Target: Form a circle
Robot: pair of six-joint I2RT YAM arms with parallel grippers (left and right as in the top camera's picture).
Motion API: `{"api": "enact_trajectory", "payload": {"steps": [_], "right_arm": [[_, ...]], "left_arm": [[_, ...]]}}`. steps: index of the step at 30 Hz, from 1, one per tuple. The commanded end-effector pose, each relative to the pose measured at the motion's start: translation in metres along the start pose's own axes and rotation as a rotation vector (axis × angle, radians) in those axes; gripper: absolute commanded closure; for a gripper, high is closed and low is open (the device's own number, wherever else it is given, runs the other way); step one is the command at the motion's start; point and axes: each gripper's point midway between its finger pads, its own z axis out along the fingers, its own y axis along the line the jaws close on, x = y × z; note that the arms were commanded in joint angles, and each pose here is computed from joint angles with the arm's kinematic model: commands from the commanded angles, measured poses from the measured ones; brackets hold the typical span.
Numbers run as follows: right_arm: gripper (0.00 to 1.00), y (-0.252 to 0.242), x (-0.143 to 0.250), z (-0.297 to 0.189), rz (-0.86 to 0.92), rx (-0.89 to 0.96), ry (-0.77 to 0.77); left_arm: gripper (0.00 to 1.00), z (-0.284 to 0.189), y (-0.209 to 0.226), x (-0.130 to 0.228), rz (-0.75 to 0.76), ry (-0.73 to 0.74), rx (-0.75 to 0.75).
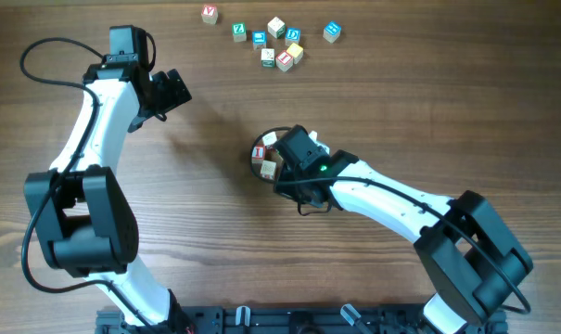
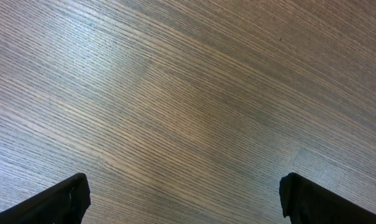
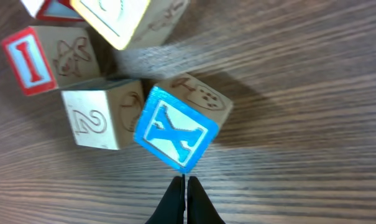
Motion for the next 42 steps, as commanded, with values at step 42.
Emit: {"api": "enact_trajectory", "payload": {"steps": [42], "right_arm": [[0.95,0.007,-0.021,0.005,-0.024,-0.063,-0.133]], "left_arm": [[0.00,-0.009,-0.002,-0.007,0.001,-0.025,0.012]]}}
